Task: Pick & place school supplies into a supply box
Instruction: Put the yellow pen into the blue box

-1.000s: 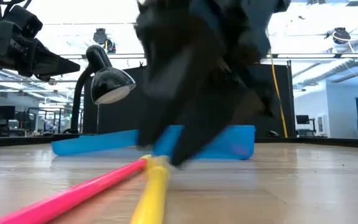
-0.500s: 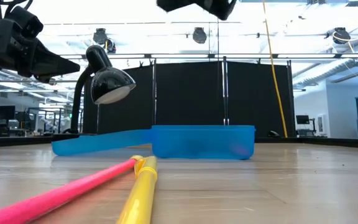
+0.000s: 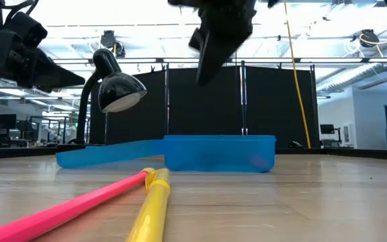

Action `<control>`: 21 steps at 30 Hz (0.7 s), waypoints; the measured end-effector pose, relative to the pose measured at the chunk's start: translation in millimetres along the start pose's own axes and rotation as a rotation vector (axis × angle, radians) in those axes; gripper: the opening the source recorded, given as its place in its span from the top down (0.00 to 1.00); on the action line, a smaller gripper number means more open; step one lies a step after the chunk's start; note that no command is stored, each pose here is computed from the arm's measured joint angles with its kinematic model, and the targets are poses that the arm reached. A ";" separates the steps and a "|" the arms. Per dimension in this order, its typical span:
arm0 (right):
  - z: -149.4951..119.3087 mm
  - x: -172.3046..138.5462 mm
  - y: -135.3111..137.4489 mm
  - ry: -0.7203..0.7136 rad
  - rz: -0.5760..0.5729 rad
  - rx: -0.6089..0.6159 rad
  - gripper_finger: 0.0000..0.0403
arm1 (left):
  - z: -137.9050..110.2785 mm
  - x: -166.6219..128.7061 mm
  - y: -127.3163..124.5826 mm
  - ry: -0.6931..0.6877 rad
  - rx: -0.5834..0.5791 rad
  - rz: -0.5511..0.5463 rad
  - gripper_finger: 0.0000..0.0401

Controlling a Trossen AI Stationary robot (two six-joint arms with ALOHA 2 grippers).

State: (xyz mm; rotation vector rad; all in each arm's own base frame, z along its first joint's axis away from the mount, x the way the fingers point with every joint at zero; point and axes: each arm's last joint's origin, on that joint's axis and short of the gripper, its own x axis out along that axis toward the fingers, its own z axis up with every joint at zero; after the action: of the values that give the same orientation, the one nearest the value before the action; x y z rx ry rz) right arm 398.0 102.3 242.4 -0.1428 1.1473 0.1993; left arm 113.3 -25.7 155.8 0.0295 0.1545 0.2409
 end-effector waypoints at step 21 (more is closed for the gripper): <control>51.9 35.2 101.7 0.168 -0.127 -0.800 1.00 | 4.1 -0.2 2.1 -0.040 -0.035 0.075 0.91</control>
State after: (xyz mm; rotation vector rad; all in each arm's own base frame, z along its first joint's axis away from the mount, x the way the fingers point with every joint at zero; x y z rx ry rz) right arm 434.7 215.4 230.2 -0.9507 1.1658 0.5344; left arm 113.3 -23.8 160.0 0.0057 0.1092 0.3180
